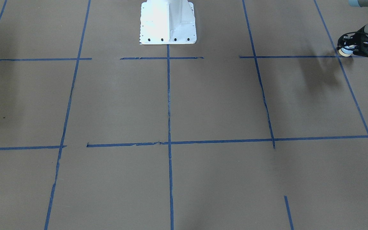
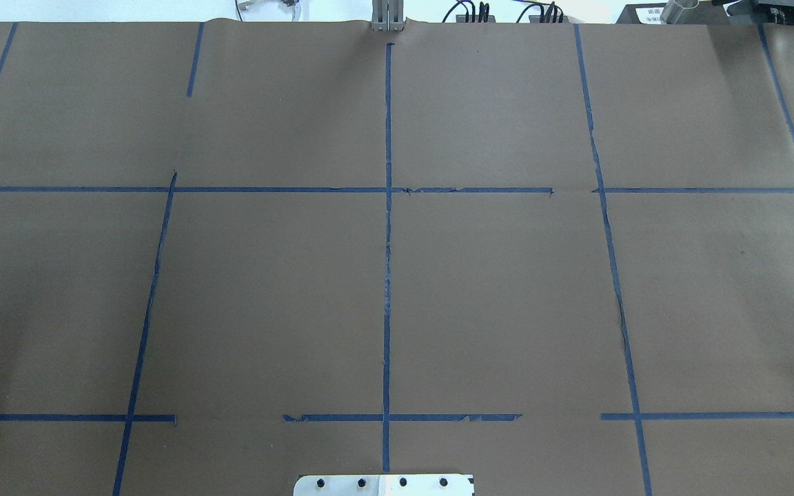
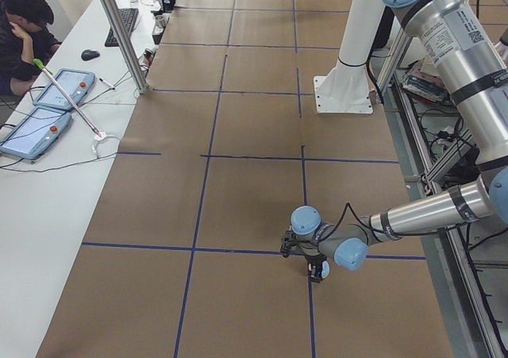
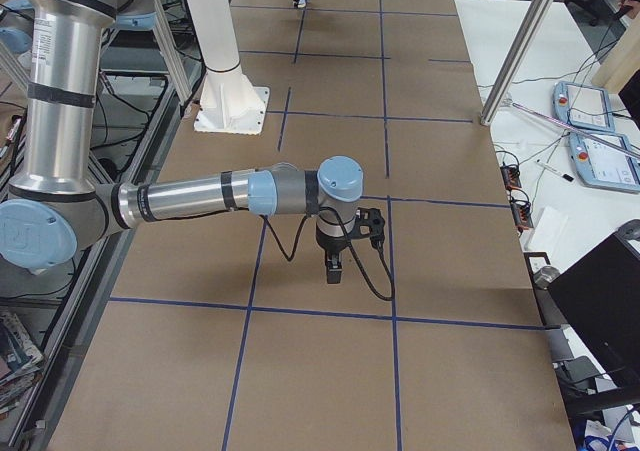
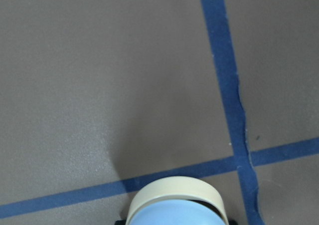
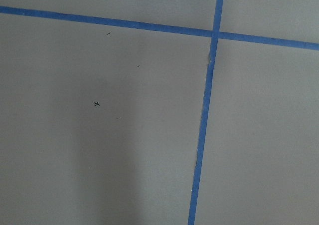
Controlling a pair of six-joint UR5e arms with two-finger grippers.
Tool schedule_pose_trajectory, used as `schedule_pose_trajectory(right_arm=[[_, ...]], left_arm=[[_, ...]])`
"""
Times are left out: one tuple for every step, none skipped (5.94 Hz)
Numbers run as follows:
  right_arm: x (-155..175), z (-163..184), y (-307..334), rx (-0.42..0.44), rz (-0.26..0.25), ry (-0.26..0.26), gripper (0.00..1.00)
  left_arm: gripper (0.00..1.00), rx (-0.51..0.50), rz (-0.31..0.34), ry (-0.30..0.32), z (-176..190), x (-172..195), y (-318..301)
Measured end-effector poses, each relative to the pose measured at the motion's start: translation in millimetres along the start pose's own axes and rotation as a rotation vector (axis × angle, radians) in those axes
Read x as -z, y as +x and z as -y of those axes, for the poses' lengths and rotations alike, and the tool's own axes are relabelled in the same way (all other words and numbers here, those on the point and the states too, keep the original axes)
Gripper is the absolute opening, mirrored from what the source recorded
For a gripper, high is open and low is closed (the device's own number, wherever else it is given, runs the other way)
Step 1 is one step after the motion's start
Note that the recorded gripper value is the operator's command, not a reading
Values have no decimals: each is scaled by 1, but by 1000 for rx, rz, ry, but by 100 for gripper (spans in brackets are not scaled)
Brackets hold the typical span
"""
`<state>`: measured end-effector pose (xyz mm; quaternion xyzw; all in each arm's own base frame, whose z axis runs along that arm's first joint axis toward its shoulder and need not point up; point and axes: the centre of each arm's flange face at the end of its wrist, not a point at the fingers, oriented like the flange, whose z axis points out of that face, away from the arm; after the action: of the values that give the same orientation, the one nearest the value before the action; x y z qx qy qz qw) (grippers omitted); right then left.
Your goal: Place and press bell with both arms
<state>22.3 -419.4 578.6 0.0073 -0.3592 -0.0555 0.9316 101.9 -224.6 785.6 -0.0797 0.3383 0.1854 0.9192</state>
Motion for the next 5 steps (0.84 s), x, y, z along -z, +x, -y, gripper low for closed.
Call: schedule_pose_trajectory(right_arm=[[1, 0, -1, 0, 0, 1, 100], [1, 0, -1, 0, 0, 2, 100], [2, 0, -2, 1, 0, 4, 100], [3, 0, -2, 1, 0, 5, 100], [2, 0, -2, 1, 0, 4, 100]], left_arm=[[3, -18, -10, 29, 6, 11, 10], [3, -43, -26, 82, 15, 32, 28], [2, -57, -43, 158, 29, 62, 44], [2, -51, -52, 229, 46, 91, 56], [2, -33, -54, 259, 70, 119, 73]])
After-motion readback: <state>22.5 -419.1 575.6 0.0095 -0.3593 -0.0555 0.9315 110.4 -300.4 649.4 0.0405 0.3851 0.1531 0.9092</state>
